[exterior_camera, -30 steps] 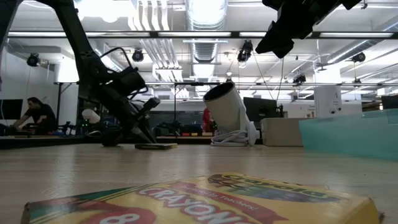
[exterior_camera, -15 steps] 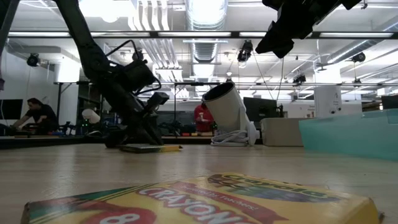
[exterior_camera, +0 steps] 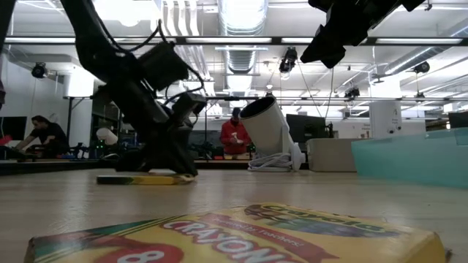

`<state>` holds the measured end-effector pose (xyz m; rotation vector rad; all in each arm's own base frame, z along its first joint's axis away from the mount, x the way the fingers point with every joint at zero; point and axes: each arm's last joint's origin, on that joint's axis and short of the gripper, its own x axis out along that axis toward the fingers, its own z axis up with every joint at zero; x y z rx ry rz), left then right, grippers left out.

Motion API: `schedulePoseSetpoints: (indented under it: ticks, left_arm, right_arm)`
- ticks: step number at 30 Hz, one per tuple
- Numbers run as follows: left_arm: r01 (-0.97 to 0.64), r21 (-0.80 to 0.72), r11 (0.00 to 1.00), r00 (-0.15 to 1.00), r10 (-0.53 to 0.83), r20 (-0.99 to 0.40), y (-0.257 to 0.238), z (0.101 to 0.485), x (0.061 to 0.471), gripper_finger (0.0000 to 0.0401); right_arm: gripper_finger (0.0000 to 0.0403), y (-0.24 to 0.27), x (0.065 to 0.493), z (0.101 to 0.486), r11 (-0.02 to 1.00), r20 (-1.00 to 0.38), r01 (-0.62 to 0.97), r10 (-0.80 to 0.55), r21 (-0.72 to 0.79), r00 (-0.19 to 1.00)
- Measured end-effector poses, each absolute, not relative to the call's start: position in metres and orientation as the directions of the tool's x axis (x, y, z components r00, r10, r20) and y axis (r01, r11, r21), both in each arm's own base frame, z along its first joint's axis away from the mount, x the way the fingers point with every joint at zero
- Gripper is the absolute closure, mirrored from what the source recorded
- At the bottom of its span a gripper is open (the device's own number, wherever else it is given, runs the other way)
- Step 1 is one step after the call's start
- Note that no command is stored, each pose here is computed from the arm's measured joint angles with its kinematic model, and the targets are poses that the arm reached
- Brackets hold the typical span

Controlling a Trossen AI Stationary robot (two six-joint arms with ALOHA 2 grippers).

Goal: Pick & Place School Supplies
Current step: Put the crayon box into the green bin

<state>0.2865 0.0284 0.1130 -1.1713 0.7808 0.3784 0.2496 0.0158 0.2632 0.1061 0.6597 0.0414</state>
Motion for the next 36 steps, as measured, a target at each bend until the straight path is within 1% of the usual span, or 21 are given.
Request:
schedulePoseSetpoints:
  ticks: [6, 10, 15, 19, 22, 26, 28, 33, 36]
  left_arm:
    - [-0.602, -0.658, 0.453, 0.692, -0.117, -0.713, -0.009, 0.123, 0.300, 0.0364]
    - [-0.572, -0.624, 0.532, 0.679, -0.119, -0.725, -0.018, 0.137, 0.305, 0.0364]
    - [-0.545, -0.563, 0.621, 0.685, -0.058, -0.727, -0.019, 0.164, 0.308, 0.0364]
    - [-0.501, -0.515, 0.695, 0.721, 0.005, -0.693, -0.022, 0.186, 0.304, 0.0364]
    - [-0.515, -0.482, 0.708, 0.707, 0.034, -0.706, -0.029, 0.192, 0.292, 0.0364]
    - [-0.582, -0.461, 0.670, 0.659, 0.057, -0.750, -0.035, 0.191, 0.271, 0.0364]
    - [-0.593, -0.457, 0.663, 0.654, 0.066, -0.754, -0.037, 0.190, 0.262, 0.0364]
    - [-0.551, -0.487, 0.678, 0.705, 0.065, -0.706, -0.043, 0.190, 0.243, 0.0364]
    - [-0.532, -0.492, 0.689, 0.740, 0.096, -0.666, -0.047, 0.188, 0.231, 0.0364]
  right_arm:
    - [0.0335, 0.016, 0.250, 0.263, 0.994, -0.609, -0.006, 0.072, 0.111, 0.790]
    - [0.0335, 0.016, 0.250, 0.263, 0.994, -0.609, -0.005, 0.072, 0.112, 0.790]
    - [0.0335, 0.016, 0.250, 0.263, 0.994, -0.609, -0.004, 0.072, 0.112, 0.790]
    - [0.0335, 0.016, 0.250, 0.263, 0.994, -0.609, -0.006, 0.072, 0.111, 0.790]
    - [0.0335, 0.016, 0.250, 0.263, 0.994, -0.609, -0.006, 0.072, 0.110, 0.790]
    - [0.0335, 0.016, 0.250, 0.263, 0.994, -0.609, -0.006, 0.072, 0.110, 0.790]
    - [0.0335, 0.016, 0.250, 0.263, 0.994, -0.609, -0.006, 0.072, 0.110, 0.790]
    - [0.0335, 0.016, 0.250, 0.263, 0.994, -0.609, -0.006, 0.072, 0.110, 0.790]
    - [0.0335, 0.016, 0.250, 0.263, 0.994, -0.609, -0.006, 0.072, 0.110, 0.790]
